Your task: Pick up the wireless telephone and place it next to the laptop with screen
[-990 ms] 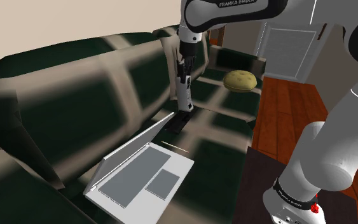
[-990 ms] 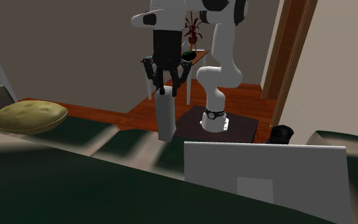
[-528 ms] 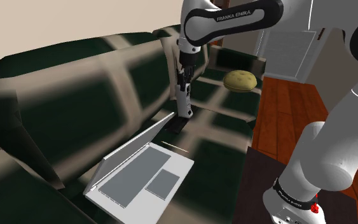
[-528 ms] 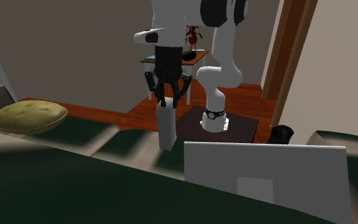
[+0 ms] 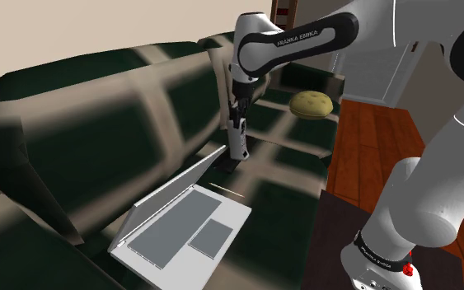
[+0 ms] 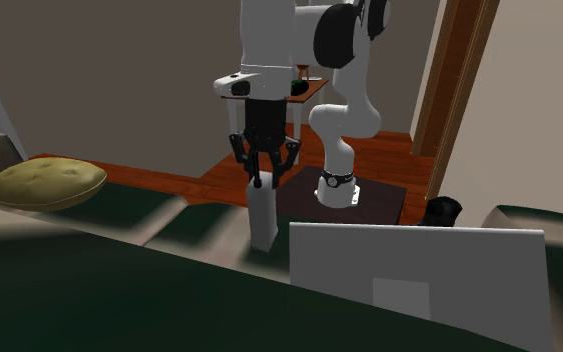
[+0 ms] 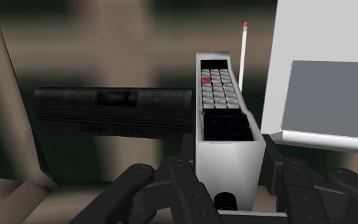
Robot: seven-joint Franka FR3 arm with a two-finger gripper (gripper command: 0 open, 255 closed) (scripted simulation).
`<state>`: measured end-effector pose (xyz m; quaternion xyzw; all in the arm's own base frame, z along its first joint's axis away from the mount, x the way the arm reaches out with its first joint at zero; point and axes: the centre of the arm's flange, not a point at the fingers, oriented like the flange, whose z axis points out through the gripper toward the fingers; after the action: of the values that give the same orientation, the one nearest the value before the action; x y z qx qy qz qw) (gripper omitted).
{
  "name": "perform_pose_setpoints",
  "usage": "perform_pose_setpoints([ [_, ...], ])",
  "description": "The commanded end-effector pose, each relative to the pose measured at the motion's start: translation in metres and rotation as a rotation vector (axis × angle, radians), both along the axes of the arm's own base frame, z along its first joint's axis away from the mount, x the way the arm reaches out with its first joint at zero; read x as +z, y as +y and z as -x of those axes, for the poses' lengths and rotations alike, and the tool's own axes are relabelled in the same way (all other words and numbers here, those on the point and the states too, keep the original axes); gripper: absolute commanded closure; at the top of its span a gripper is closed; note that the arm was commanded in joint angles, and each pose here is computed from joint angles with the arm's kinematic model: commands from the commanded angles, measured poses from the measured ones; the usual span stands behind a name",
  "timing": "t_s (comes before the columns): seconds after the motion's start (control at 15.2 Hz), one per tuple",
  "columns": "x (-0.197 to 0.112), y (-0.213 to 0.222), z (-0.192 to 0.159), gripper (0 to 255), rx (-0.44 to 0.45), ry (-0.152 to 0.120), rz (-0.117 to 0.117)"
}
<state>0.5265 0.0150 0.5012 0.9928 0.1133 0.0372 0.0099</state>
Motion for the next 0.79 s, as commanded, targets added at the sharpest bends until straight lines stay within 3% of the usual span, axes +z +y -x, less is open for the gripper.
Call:
perform_pose_setpoints([
  [0.0,-0.011,0.0,0.0,255,0.0,-0.001,0.0],
  [0.73,-0.069,0.0,0.0,255,0.0,-0.001,0.0],
])
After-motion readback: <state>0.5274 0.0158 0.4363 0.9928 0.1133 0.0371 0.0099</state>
